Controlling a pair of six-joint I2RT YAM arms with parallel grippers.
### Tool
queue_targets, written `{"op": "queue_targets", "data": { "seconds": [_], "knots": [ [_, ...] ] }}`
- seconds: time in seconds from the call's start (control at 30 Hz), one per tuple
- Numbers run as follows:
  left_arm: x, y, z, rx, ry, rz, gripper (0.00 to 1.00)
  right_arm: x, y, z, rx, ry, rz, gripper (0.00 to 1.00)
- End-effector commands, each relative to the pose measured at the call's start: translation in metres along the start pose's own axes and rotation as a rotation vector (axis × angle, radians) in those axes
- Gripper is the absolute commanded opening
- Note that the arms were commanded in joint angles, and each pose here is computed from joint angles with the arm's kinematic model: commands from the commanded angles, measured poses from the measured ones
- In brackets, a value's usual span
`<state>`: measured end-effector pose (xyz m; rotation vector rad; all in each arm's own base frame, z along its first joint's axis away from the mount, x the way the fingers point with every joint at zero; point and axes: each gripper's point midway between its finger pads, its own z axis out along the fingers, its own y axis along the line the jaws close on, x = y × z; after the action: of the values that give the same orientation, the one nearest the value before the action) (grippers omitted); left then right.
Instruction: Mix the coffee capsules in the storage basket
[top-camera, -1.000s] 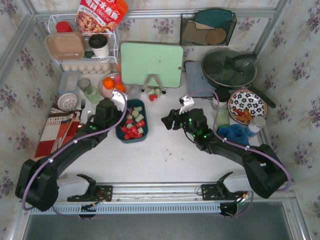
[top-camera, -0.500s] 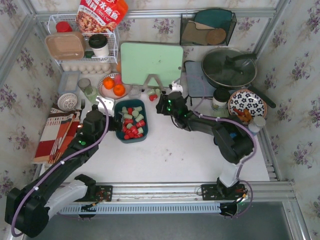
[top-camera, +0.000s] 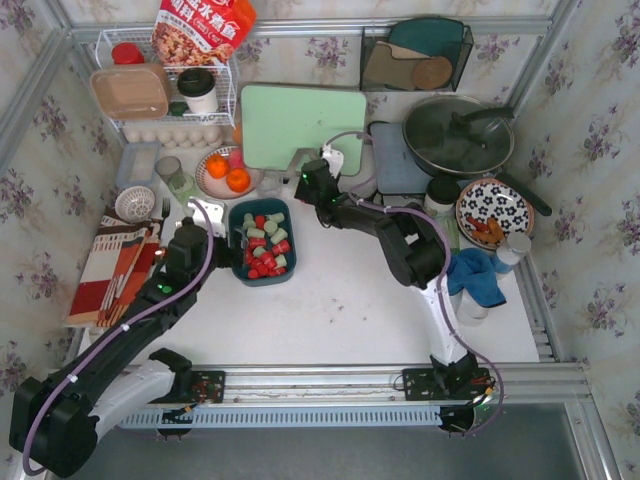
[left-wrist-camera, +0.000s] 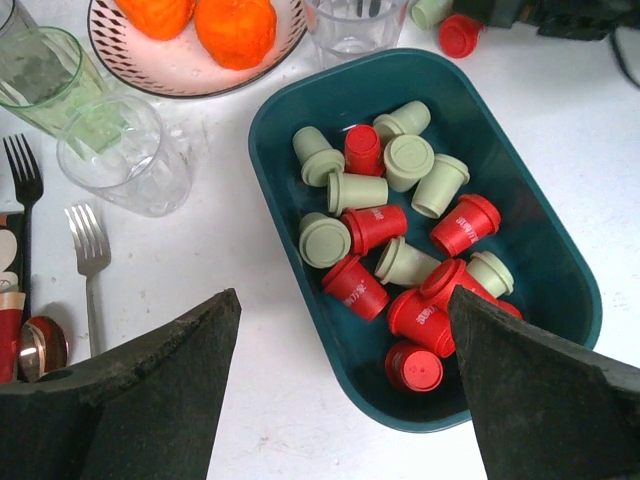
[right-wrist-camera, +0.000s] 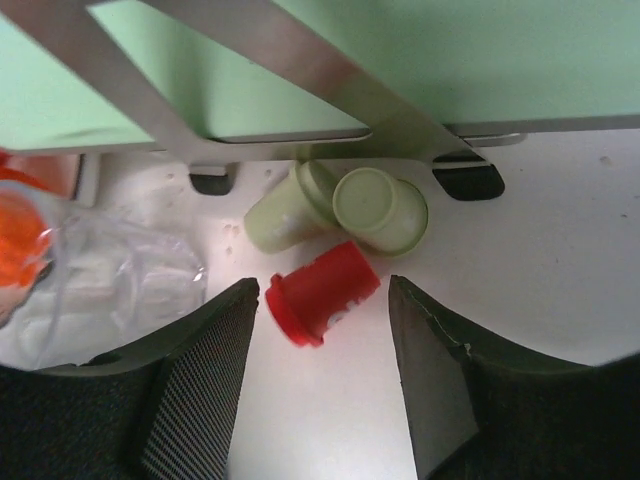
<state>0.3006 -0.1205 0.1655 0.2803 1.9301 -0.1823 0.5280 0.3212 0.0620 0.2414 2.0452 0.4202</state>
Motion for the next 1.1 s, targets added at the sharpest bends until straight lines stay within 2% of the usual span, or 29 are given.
{"op": "queue_targets", "data": {
  "seconds": [0.0, 0.17, 0.33, 0.47, 0.57, 0.67, 0.83, 1.07],
  "knots": [
    [-0.009, -0.003, 0.000, 0.007, -0.014, -0.033, 0.87, 0.012, -0.020, 0.018, 0.122, 0.039, -0.064, 0.63],
    [-0.011, -0.003, -0.003, 0.009, -0.021, -0.046, 0.87, 0.023, -0.031, 0.028, 0.201, 0.087, -0.083, 0.63],
    [-0.012, -0.004, -0.003, 0.010, -0.019, -0.050, 0.87, 0.030, -0.037, 0.025, 0.222, 0.124, -0.099, 0.59],
    [-0.011, -0.003, -0.003, 0.006, -0.013, -0.049, 0.87, 0.035, -0.042, 0.019, 0.232, 0.143, -0.105, 0.52],
    [-0.011, -0.002, -0.003, 0.001, -0.012, -0.050, 0.87, 0.029, -0.042, 0.010, 0.219, 0.123, -0.109, 0.42],
    [-0.010, -0.002, -0.002, 0.002, -0.010, -0.049, 0.87, 0.020, -0.041, -0.001, 0.200, 0.101, -0.116, 0.36],
    [-0.010, -0.006, -0.001, 0.021, -0.009, -0.042, 0.87, -0.001, -0.027, -0.029, 0.093, 0.073, -0.163, 0.29],
    [-0.011, -0.034, 0.006, 0.177, -0.034, -0.040, 0.87, -0.019, -0.006, -0.105, -0.206, -0.017, -0.241, 0.27]
  ]
}}
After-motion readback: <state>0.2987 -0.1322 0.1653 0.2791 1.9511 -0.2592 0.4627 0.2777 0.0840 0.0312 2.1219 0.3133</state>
